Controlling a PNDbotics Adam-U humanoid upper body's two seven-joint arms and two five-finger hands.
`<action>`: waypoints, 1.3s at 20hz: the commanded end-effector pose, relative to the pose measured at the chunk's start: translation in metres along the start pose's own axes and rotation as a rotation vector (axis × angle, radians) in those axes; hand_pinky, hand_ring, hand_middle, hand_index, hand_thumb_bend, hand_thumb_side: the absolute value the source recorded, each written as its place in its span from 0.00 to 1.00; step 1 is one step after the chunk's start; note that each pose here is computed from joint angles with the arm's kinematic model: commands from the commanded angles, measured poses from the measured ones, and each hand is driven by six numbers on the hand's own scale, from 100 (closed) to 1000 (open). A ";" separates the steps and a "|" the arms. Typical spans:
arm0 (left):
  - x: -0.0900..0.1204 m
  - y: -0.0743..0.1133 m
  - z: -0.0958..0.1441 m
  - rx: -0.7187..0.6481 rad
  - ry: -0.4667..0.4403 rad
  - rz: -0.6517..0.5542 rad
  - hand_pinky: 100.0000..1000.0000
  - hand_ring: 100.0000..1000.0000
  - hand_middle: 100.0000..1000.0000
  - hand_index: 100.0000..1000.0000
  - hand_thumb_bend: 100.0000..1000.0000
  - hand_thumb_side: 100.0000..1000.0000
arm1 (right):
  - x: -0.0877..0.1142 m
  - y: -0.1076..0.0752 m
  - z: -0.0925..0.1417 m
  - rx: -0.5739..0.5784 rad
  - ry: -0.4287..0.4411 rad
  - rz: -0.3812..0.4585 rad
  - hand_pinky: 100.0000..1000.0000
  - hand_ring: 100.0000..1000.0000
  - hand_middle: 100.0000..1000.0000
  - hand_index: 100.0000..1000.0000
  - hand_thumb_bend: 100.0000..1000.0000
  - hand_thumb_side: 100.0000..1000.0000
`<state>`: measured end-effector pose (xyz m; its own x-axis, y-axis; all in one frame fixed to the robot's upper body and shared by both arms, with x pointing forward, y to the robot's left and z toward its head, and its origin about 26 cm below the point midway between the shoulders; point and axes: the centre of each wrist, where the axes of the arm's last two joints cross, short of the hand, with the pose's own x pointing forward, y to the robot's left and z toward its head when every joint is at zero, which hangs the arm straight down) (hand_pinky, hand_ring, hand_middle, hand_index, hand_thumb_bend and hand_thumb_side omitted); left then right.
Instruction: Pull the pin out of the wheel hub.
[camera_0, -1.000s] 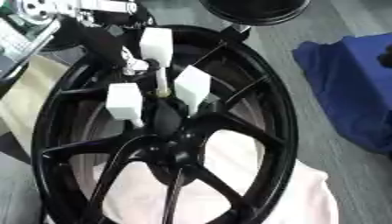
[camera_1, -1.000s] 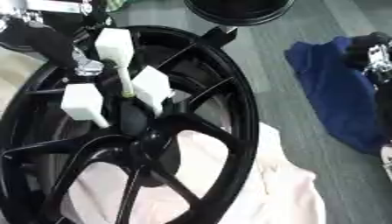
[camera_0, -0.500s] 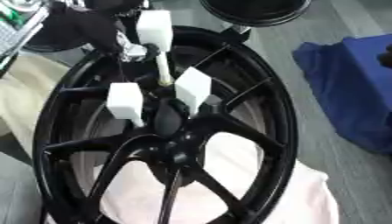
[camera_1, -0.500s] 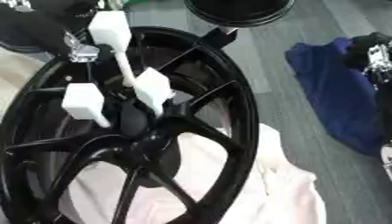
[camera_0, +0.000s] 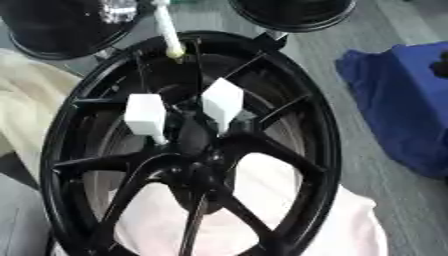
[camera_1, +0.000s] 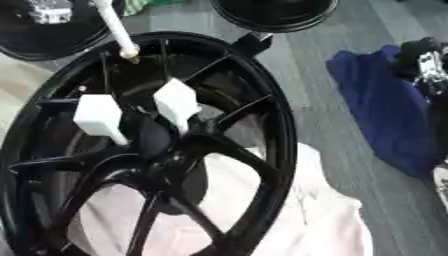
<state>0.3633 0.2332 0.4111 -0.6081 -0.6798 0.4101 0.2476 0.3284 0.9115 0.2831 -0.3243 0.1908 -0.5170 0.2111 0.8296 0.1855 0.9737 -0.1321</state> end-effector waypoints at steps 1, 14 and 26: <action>-0.016 0.036 0.037 0.177 0.049 0.024 0.76 0.42 0.38 0.56 0.00 0.21 | 0.009 -0.007 -0.003 -0.009 -0.033 0.030 0.74 0.62 0.56 0.63 0.00 0.57; -0.153 0.057 0.187 0.672 0.480 0.152 0.77 0.42 0.38 0.56 0.00 0.20 | 0.009 -0.015 -0.002 -0.056 -0.054 0.051 0.74 0.62 0.56 0.63 0.00 0.55; -0.205 0.016 0.224 0.708 0.674 0.182 0.77 0.42 0.39 0.57 0.00 0.18 | 0.010 -0.016 -0.003 -0.085 -0.069 0.047 0.74 0.62 0.55 0.63 0.00 0.54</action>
<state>0.3328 0.5172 0.3136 0.0125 -0.7225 0.6912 -0.2962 0.6576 0.6927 0.2792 -0.3363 0.1920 -0.5368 0.2400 0.8088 0.2687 0.9574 -0.1058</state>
